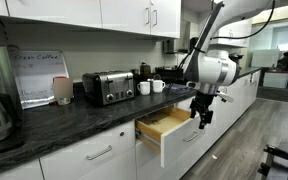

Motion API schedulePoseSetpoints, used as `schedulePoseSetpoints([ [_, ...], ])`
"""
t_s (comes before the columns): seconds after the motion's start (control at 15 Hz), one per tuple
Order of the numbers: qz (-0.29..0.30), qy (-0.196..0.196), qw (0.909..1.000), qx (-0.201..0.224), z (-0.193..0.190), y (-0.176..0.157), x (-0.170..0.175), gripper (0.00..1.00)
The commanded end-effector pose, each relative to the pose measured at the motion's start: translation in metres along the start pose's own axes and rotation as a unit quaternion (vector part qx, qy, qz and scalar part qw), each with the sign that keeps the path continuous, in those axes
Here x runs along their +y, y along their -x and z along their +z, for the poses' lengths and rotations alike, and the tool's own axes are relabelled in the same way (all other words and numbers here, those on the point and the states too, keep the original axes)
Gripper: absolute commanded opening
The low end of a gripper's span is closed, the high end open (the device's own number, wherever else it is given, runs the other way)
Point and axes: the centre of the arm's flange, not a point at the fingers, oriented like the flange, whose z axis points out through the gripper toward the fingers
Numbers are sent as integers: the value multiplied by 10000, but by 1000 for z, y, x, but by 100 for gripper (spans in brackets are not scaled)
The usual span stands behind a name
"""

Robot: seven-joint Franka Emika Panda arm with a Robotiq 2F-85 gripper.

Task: Close the top drawer of the kitchen unit

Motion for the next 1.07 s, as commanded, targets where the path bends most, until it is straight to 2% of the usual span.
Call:
schedulePoseSetpoints([
  [0.0,281,30,9996,-17,-54,-15,11,100],
  [0.2,892,292,9947,-429,-77,-20,22,100],
  [0.47,1854,605,9763,-943,-91,-6,34,100],
  [0.6,2279,622,9639,-1225,-90,5,34,100],
  [0.8,2868,495,9408,-1735,-95,10,33,100],
  [1.0,3376,67,9132,-2282,-101,7,28,100],
])
